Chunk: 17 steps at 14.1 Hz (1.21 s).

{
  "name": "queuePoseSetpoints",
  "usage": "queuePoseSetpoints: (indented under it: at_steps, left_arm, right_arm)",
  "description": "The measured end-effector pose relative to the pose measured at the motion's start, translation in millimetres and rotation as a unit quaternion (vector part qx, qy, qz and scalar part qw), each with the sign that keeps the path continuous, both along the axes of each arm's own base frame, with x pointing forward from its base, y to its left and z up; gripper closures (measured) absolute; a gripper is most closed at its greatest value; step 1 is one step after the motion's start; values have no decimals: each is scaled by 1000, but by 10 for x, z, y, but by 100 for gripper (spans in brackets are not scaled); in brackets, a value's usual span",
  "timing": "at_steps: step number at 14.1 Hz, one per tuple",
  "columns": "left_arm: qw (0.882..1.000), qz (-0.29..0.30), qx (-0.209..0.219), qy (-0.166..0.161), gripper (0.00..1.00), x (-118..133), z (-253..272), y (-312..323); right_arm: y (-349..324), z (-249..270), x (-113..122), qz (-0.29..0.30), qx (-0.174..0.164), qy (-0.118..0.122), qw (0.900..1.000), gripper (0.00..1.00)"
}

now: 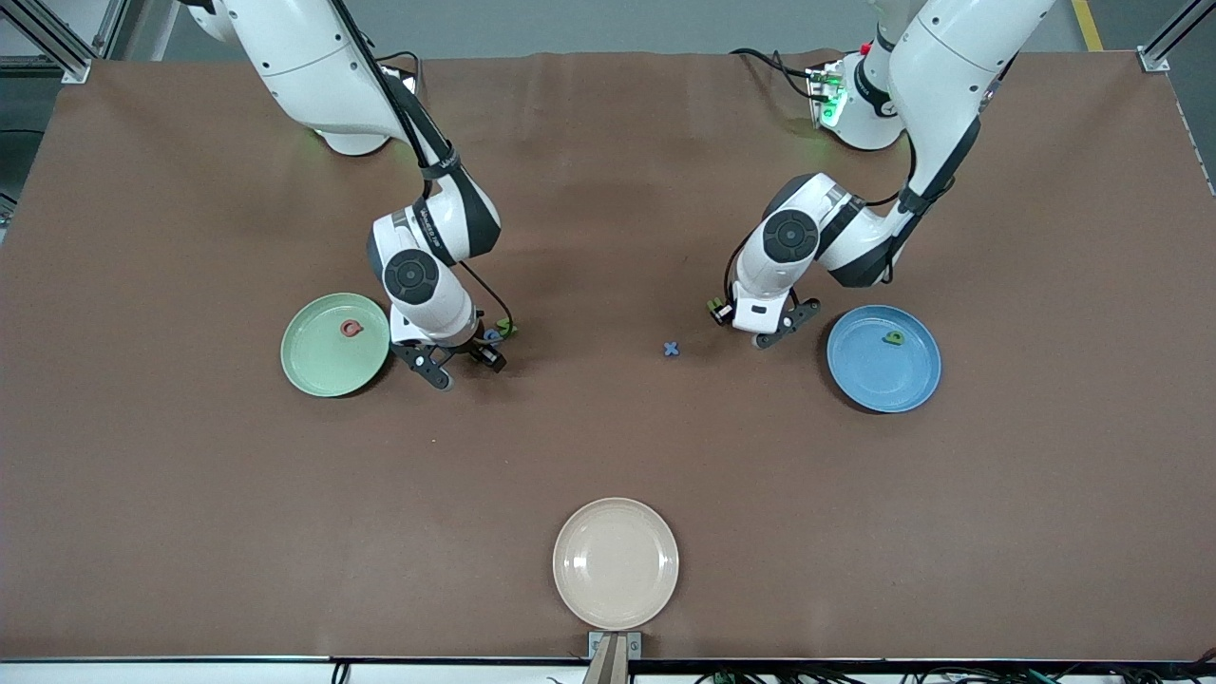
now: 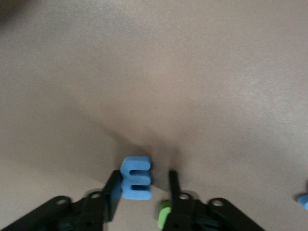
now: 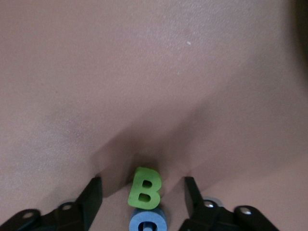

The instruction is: Sort upper and lower case letters into plates

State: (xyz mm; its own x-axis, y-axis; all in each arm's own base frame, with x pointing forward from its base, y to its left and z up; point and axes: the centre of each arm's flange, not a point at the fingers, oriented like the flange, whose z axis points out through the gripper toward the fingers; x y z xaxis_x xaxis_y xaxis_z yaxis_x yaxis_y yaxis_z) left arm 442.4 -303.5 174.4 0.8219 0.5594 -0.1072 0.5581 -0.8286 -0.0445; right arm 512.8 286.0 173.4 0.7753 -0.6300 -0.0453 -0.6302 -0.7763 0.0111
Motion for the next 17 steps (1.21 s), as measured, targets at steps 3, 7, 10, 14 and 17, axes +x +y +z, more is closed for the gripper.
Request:
queuePoseSetpoints:
  at_steps: [3, 7, 10, 14, 17]
  left_arm:
    - [1000, -1, -1, -2, 72, 4, 5, -4]
    - [1000, -6, 1, -7, 72, 20, 25, 5]
    - [999, -4, 3, -36, 72, 182, 291, 83]
    - [996, -61, 38, -58, 72, 517, 883, 659]
    - [991, -108, 51, -51, 72, 648, 994, 1231]
  right_arm:
    - [27, 28, 20, 1, 2, -3, 1000, 44]
    - [39, 53, 41, 0, 3, -4, 1000, 72]
    - [-4, 60, 47, 2, -5, 12, 1000, 72]
    - [-576, 366, 242, 50, -8, 51, 997, 72]
    - [-1402, 825, 416, 107, 15, 59, 992, 72]
